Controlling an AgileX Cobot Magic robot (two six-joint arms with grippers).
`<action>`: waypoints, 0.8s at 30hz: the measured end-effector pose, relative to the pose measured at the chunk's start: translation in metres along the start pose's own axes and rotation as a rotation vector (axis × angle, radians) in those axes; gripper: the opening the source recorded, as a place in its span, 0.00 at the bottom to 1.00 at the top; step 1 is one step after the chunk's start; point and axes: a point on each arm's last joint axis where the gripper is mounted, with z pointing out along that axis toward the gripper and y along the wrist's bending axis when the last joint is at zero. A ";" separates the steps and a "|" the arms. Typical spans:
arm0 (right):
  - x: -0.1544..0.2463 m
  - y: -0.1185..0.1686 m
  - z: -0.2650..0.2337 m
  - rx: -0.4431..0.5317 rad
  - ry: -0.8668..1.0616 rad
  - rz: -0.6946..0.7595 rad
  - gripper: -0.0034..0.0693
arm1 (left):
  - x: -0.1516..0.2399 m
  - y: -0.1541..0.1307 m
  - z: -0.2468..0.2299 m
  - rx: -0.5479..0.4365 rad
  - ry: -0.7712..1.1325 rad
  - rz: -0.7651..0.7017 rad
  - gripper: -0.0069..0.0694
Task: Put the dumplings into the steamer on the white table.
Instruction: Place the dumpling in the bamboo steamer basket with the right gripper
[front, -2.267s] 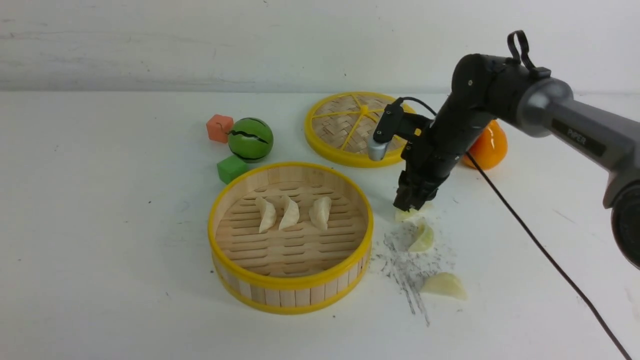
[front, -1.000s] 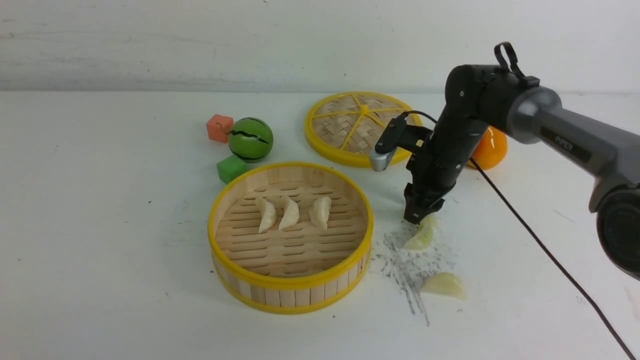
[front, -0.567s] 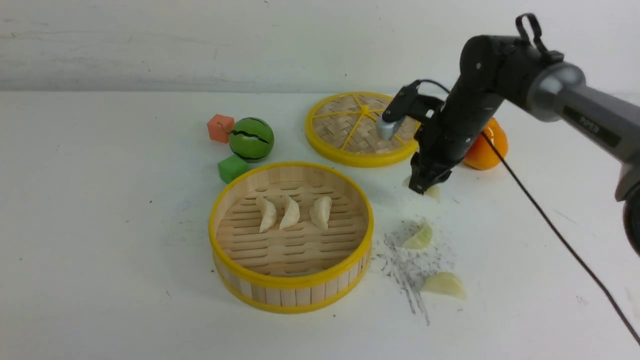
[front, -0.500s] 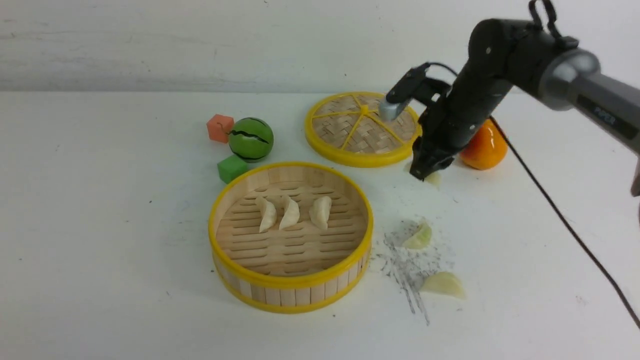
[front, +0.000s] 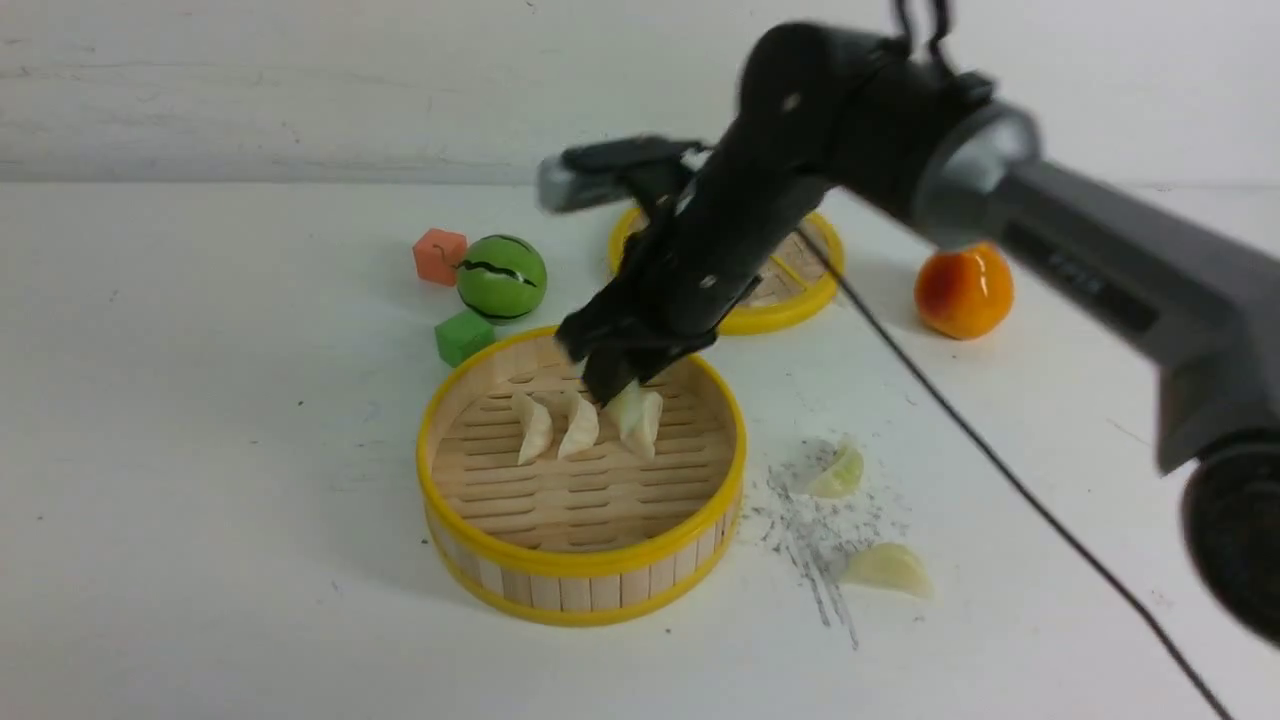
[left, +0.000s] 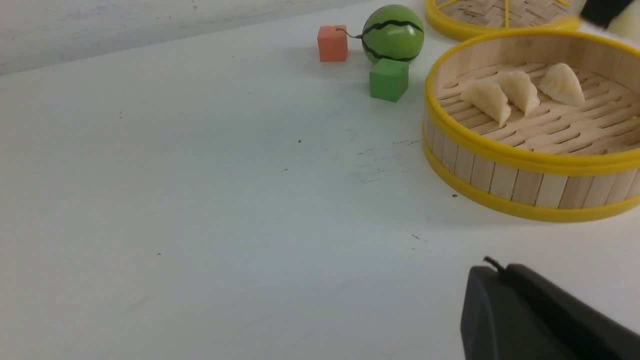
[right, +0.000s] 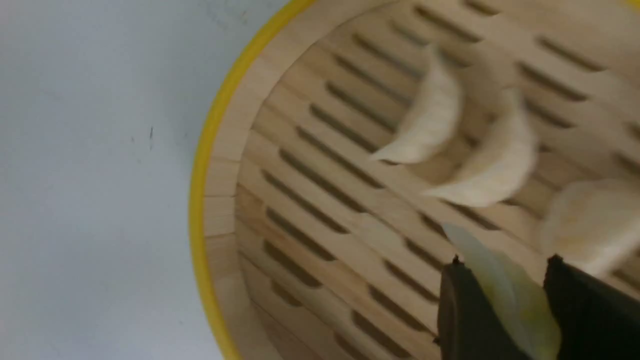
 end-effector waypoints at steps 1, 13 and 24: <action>0.002 0.009 0.011 0.018 0.010 -0.002 0.32 | 0.000 0.000 0.000 0.000 0.000 0.000 0.09; 0.017 0.030 0.070 0.093 0.077 0.053 0.37 | 0.000 0.000 0.000 0.000 -0.001 0.000 0.09; -0.002 0.046 0.016 0.069 -0.003 -0.081 0.76 | 0.000 0.000 0.000 0.000 0.000 0.000 0.09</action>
